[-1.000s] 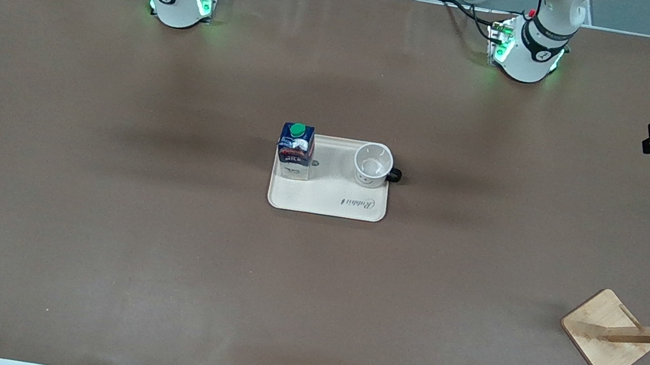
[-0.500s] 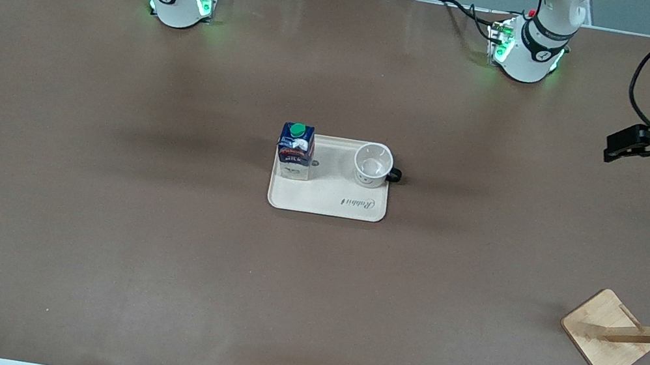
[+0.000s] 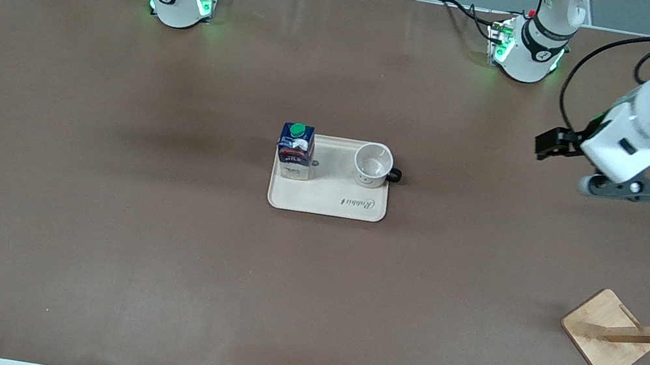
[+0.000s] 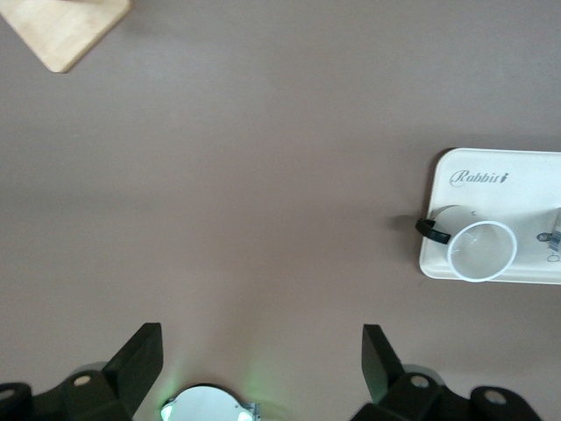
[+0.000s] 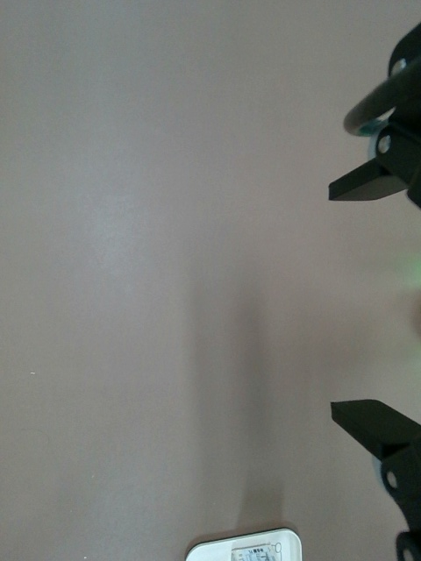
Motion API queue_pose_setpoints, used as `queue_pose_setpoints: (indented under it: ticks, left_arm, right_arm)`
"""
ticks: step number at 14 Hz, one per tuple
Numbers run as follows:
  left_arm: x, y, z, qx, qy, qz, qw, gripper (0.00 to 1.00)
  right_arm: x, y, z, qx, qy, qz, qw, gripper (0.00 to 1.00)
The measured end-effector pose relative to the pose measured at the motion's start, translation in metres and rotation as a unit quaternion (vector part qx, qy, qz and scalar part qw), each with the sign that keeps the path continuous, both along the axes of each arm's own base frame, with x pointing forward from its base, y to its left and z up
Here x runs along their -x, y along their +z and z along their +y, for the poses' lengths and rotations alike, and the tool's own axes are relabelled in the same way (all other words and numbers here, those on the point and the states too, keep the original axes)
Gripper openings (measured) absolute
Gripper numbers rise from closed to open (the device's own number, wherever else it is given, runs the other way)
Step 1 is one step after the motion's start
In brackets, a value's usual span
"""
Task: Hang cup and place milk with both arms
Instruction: 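Reach the left gripper down to the white mug rim on the tray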
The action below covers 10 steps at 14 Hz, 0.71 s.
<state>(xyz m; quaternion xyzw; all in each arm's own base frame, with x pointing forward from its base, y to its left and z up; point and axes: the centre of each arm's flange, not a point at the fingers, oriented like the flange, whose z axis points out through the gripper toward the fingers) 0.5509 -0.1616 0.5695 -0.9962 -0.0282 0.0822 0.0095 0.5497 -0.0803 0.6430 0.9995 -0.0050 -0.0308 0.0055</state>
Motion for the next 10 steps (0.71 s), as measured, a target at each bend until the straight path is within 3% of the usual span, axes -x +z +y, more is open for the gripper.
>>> queue_pose_setpoints:
  ticks: [4, 7, 10]
  left_arm:
    - [-0.006, -0.046, -0.071, 0.003, 0.054, -0.004, 0.999, 1.0]
    - [0.01, -0.093, -0.139, -0.003, 0.112, -0.002, 0.994, 1.0]
    - [0.029, -0.14, -0.166, -0.018, 0.169, 0.006, 0.985, 1.0]
  right_arm:
    - [0.0, 0.0, 0.0, 0.0, 0.0, 0.0, 1.0, 1.0]
    - [0.0, 0.0, 0.0, 0.0, 0.0, 0.0, 1.0, 1.0]
    - [0.0, -0.001, 0.0, 0.0, 0.0, 0.001, 1.0, 1.0]
